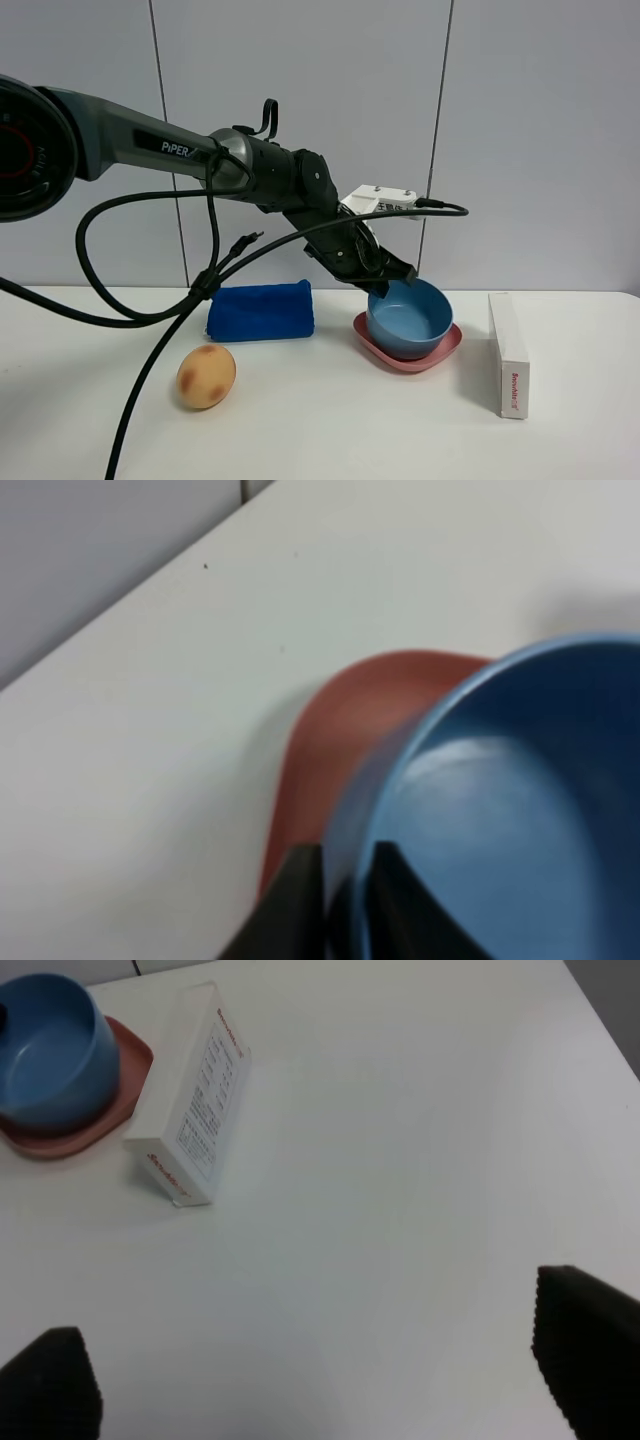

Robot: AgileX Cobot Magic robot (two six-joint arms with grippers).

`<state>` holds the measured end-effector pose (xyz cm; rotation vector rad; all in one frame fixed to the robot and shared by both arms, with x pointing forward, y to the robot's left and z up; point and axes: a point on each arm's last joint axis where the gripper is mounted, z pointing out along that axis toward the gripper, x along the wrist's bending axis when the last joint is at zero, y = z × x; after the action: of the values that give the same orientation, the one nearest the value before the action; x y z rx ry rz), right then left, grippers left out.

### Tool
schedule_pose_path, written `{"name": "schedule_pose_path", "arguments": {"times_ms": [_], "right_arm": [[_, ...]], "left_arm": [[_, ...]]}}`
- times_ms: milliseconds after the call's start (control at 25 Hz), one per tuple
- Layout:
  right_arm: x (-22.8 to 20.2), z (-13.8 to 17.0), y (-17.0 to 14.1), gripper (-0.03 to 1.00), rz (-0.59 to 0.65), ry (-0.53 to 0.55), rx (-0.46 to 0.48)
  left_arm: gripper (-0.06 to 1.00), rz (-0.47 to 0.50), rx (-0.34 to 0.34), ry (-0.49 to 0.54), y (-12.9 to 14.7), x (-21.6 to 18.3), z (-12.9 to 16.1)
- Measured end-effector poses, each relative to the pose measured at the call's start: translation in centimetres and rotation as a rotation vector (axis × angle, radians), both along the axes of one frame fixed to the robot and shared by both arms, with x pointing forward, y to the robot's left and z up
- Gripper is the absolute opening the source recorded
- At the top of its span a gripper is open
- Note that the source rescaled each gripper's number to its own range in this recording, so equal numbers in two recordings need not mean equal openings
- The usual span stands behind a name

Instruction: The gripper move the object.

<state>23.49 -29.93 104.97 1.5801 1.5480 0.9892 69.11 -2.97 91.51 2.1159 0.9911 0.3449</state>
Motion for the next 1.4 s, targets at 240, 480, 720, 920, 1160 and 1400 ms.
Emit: {"name": "schedule_pose_path", "arguments": {"times_ms": [240, 480, 720, 920, 1160, 1400], "right_arm": [[0.0, 0.0, 0.0, 1.0, 0.0, 0.0, 0.0], [0.0, 0.0, 0.0, 1.0, 0.0, 0.0, 0.0], [0.0, 0.0, 0.0, 1.0, 0.0, 0.0, 0.001], [0.0, 0.0, 0.0, 1.0, 0.0, 0.0, 0.001], [0.0, 0.0, 0.0, 1.0, 0.0, 0.0, 0.001], [0.0, 0.0, 0.0, 1.0, 0.0, 0.0, 0.001]], "left_arm": [[0.69, -0.01, 0.008, -0.005, 0.0, 0.0, 0.0], [0.78, -0.053, 0.02, 0.002, 0.3, -0.8, 4.7], [0.78, -0.143, 0.112, -0.038, 2.3, -3.6, 15.6], [0.78, -0.12, 0.305, 0.006, 6.3, -5.8, 20.3], [0.94, 0.052, 0.398, -0.024, 10.9, -6.0, 23.0], [1.0, 0.164, 0.406, 0.04, 15.3, -8.1, 23.9]]}}
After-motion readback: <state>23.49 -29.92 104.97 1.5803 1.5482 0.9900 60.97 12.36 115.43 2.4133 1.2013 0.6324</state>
